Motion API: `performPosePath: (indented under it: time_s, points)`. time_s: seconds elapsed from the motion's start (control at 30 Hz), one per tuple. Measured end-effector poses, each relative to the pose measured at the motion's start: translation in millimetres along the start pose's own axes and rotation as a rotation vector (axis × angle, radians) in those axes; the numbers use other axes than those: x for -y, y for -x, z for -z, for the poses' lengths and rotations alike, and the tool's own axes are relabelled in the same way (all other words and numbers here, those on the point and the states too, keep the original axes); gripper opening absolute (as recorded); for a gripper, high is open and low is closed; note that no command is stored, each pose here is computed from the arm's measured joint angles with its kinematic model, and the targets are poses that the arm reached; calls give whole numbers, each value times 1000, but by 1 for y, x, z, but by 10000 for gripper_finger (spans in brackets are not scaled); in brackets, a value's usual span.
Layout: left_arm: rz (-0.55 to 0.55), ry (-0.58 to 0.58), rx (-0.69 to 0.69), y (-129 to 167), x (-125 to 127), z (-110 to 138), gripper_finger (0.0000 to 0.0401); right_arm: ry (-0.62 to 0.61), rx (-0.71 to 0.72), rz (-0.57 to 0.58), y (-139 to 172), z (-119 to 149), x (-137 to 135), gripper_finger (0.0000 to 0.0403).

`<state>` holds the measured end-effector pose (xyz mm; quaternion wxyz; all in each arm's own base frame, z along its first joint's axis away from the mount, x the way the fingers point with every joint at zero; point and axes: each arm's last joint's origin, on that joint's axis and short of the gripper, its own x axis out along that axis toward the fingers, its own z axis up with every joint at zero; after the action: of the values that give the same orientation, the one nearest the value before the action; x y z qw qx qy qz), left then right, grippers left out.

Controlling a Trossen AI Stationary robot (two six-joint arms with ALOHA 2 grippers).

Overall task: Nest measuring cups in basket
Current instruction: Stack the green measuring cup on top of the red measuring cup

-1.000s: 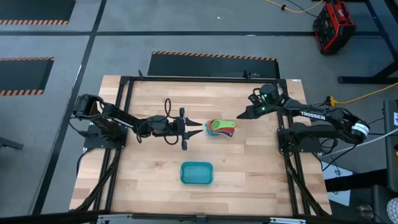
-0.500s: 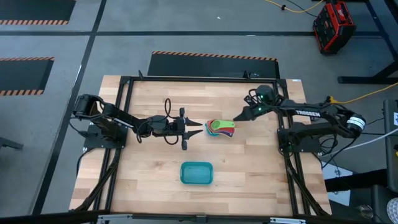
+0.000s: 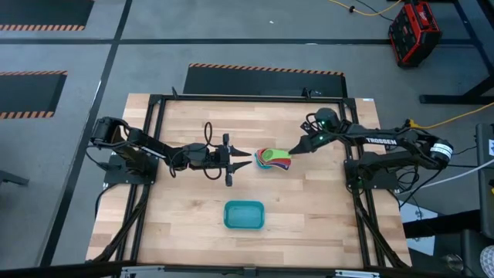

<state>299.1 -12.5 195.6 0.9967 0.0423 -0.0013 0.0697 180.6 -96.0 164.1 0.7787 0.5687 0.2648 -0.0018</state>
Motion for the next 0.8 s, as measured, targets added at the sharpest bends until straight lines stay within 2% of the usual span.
performPosePath:
  time_s: [0.47, 0.8]
  points:
    - [0, 0, 0, 0, 0, 0, 112, 16, -38, -9, -6, 5, -4, 111]
    - [0, 0, 0, 0, 0, 0, 112, 48, -20, -32, -6, 3, -7, 63]
